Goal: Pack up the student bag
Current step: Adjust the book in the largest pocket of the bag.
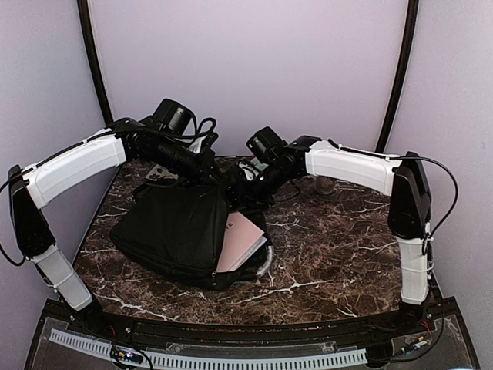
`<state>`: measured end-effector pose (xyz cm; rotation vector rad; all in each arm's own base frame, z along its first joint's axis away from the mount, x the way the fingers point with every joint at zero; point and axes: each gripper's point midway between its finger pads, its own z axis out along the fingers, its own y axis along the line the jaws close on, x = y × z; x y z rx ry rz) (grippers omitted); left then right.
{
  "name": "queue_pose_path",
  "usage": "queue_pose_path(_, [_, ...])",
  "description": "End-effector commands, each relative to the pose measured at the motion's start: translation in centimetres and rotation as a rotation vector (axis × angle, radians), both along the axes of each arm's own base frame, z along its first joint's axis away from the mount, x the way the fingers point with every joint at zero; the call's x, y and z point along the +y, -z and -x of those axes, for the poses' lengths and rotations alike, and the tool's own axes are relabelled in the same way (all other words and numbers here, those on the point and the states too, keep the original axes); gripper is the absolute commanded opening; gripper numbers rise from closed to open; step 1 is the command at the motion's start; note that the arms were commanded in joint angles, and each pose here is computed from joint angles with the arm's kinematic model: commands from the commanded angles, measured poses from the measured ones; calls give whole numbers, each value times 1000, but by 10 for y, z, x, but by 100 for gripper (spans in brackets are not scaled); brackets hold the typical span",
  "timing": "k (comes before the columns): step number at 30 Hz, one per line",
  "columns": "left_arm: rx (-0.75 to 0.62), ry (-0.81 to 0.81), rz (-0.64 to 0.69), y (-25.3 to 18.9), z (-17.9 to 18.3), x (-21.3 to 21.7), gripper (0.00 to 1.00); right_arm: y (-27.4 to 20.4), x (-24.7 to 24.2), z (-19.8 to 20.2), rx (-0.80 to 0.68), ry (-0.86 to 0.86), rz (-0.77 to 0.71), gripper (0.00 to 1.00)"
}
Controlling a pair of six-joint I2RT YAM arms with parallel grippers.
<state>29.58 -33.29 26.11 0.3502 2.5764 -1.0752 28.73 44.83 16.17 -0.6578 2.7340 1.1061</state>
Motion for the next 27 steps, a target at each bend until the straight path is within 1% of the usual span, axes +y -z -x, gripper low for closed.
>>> queue_pose_path(1, [-129,29,146,-54,4,-7,0,-30,-16,16,-57,-13,7,52])
queue_pose_path(6, [-139,36,160,-58,1,-10,0,-7,-56,35,-42,23,123,54])
queue_pose_path(8, [-141,42,160,-59,1,-12,0,-2,-67,44,-24,35,145,54])
queue_pose_path(13, [-135,51,160,-56,-1,-15,0,-6,-84,67,3,48,112,57])
queue_pose_path(16, [-139,53,168,-57,-2,-17,0,-4,-82,79,39,32,70,57])
queue_pose_path(18, [-137,56,170,-58,-1,-17,0,-5,-74,84,71,16,19,53])
queue_pose_path(21, [-132,58,170,-57,0,-17,0,-8,-60,85,85,-11,-36,49])
queue_pose_path(27, [-127,58,177,-60,1,-17,0,-5,-44,80,102,-65,-52,34])
